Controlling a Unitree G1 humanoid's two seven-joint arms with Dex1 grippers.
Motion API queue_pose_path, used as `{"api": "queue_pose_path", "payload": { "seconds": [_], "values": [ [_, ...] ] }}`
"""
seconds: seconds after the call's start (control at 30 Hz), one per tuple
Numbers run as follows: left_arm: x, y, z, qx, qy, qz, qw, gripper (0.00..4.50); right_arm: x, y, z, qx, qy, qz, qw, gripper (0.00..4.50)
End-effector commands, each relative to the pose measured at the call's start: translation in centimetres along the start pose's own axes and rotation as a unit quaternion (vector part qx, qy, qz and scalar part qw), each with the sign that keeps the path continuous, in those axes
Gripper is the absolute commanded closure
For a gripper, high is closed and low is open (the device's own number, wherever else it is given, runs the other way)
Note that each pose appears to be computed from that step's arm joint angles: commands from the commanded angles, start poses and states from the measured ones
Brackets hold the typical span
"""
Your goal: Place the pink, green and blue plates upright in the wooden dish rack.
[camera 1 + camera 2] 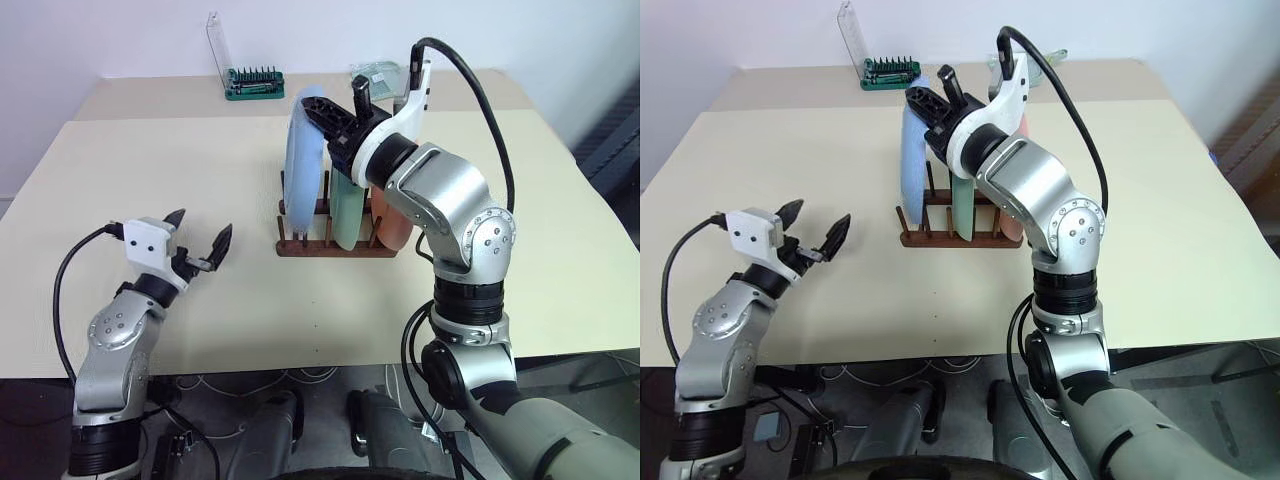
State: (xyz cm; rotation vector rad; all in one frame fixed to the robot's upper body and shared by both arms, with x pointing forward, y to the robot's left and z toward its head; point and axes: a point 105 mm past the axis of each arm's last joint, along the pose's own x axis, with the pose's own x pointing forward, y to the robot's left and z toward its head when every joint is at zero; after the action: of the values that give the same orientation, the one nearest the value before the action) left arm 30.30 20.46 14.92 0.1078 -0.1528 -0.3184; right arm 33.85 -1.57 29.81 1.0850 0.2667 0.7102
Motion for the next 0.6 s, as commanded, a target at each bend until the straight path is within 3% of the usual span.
{"api": "queue_pose_path", "payload": {
  "seconds": [0.03,0.17,0.37,0.6],
  "values": [
    [-0.7,-1.3,0.9,-0.004,-0.003,-0.052,0.999,0.00,-0.1,1.8,0.0,-0.010,-0.003,0.028,1.000,2.08],
    [-1.4,-2.4,0.1,-0.008,0.025,-0.095,0.995,0.00,-0.1,1.8,0.0,-0.013,-0.001,0.029,0.999,0.09],
    [-1.4,-2.3,0.1,-0.009,0.027,-0.093,0.995,0.00,0.0,2.2,0.1,-0.021,-0.003,0.037,0.999,0.03],
    [-1.3,-2.6,0.0,-0.012,0.028,-0.097,0.995,0.00,-0.5,4.9,1.1,-0.091,-0.013,0.104,0.990,0.03]
  ]
}}
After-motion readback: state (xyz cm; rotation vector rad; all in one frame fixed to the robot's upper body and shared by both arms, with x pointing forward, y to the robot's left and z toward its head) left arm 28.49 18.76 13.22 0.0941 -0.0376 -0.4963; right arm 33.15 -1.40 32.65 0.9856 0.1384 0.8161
